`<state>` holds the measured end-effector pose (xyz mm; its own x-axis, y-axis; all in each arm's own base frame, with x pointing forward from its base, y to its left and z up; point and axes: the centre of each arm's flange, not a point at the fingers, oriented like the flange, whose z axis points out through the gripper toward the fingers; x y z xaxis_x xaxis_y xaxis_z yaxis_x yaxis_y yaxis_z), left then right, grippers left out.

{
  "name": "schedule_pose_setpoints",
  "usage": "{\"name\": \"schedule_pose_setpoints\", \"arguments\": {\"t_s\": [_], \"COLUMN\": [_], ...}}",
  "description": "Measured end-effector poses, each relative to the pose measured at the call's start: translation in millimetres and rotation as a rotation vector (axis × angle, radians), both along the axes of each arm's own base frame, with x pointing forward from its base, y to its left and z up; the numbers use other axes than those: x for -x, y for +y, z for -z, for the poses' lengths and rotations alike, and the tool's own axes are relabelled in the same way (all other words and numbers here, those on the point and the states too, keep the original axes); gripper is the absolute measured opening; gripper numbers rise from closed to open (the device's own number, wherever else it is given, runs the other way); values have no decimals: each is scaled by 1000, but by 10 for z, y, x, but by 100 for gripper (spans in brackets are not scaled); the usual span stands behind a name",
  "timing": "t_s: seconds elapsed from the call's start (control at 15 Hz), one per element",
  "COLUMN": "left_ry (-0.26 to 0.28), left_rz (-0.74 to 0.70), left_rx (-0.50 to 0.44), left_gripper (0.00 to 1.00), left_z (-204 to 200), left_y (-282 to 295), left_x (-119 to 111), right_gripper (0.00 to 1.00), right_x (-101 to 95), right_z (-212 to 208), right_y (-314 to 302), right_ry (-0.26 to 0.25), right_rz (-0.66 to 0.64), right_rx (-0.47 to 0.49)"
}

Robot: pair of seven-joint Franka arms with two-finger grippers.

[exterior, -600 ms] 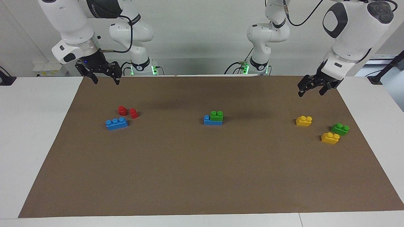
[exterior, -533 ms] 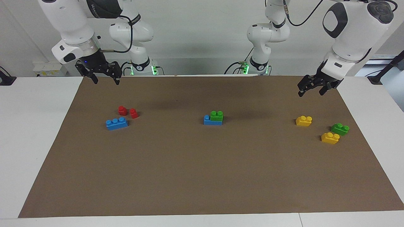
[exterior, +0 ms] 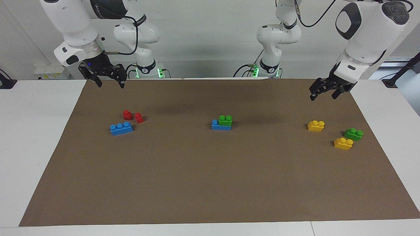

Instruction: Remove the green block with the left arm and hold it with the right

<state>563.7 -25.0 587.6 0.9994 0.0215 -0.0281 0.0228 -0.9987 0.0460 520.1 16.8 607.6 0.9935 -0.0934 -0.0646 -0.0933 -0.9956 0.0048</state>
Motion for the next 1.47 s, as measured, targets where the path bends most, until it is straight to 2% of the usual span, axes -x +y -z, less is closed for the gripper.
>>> {"name": "schedule_pose_setpoints", "arguments": {"t_s": [0.67,0.73,1.07,1.33,1.47], "left_ry": [-3,-3,-2,17,26], "left_rz": [0,0,1,5,7], "left_rx": [0,0,0,0,-1], "left_gripper": [100,100,100,100,100], "left_z": [-22,-26,-33,13,45], "left_y": [0,0,-1,-21,-40], "left_x": [11,15,23,52,75], "right_gripper": [100,98,100,98,100], "right_x": [0,0,-1,-1,-1], "right_z": [0,0,0,0,0], "right_y": [-14,-14,-41,-45,-36], "right_ry": [0,0,0,0,0], "right_rz": [4,4,9,10,9], "right_rx": [0,0,0,0,0]}}
